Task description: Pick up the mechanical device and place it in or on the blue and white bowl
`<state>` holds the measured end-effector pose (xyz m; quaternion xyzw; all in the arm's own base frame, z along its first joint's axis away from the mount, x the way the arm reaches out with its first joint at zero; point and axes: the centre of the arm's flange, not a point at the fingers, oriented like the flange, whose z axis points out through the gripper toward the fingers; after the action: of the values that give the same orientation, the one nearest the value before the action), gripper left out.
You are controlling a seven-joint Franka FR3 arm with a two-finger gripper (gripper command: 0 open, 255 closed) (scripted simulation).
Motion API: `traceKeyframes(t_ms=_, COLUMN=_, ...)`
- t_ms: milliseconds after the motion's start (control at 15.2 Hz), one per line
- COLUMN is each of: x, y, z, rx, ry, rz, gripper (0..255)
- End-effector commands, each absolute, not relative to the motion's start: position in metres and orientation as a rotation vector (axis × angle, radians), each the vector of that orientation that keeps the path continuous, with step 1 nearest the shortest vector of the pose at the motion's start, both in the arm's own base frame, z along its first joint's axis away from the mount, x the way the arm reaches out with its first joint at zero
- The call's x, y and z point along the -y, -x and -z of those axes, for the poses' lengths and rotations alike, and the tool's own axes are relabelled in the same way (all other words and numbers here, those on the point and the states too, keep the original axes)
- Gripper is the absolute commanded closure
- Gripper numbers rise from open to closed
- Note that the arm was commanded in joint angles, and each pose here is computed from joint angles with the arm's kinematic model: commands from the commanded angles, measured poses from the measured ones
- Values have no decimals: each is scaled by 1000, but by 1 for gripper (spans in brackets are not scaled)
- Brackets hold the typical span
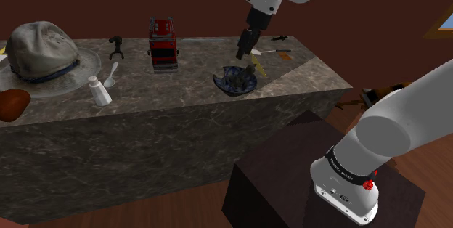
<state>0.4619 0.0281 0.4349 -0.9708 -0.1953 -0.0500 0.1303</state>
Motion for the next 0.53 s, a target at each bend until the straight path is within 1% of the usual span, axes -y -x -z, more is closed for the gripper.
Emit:
traceKeyframes(t_ms=0, x=-28, y=-462, z=-435, rx=567, ry=2820, rz=145, gripper=0)
traceKeyframes(t_ms=66, x=-28, y=-462, z=-435, rx=567, ry=2820, rz=145, gripper=0)
traceKeyframes(t_ms=330, x=-14, y=-460, z=-483, rx=567, ry=2820, rz=145, gripper=0)
traceKeyframes(t_ms=462, x=-14, y=-460, z=-483, rx=567, ry=2820, rz=145, gripper=0)
